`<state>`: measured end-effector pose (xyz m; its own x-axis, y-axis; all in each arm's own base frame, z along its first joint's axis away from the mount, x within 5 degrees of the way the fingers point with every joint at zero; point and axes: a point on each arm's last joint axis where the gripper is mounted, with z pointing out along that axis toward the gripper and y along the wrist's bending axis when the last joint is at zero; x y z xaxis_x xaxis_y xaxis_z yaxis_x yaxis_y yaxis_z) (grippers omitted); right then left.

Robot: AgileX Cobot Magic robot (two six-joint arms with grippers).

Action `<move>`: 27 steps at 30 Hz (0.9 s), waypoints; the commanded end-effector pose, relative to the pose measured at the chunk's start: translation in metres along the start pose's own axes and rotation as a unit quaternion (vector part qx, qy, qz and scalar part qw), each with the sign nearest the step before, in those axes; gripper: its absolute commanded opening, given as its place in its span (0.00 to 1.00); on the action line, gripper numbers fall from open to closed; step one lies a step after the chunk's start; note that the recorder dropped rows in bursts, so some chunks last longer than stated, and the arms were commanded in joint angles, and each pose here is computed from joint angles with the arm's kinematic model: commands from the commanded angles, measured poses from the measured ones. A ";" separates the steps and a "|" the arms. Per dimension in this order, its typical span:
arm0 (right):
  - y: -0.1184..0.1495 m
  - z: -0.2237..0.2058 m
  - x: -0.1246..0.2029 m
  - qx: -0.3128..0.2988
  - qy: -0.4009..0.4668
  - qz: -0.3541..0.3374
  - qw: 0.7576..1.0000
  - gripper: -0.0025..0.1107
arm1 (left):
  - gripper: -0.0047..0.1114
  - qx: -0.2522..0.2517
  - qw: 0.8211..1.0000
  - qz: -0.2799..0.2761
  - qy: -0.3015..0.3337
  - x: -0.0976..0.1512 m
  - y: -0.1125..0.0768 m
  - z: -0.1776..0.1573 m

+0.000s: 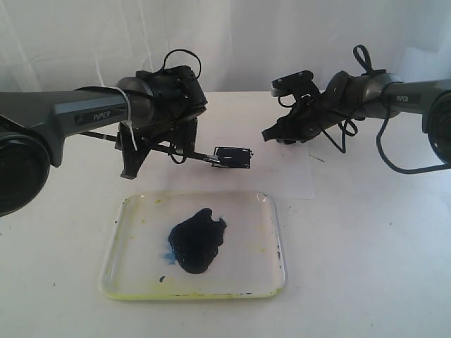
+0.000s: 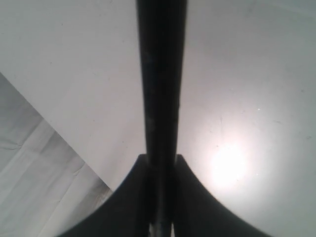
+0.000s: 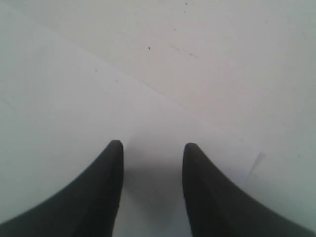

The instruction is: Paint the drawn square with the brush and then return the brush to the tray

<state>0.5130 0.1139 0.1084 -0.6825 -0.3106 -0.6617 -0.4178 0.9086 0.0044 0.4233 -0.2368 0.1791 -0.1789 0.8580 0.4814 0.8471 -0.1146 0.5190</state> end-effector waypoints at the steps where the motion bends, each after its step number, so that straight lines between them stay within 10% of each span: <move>1: -0.001 0.005 0.007 -0.001 0.014 -0.004 1.000 0.36 | 0.04 0.005 1.000 -0.003 0.020 0.005 -0.001 -0.001; 27: 0.000 0.005 0.007 -0.001 0.014 -0.004 1.000 0.36 | 0.04 -0.007 0.997 -0.002 0.076 0.021 0.006 0.006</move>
<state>0.5130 0.1139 0.1084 -0.6825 -0.3106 -0.6617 -0.4178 0.9086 0.0044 0.4295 -0.2210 0.1853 -0.2272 0.8015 0.5532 0.8350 -0.1320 0.5341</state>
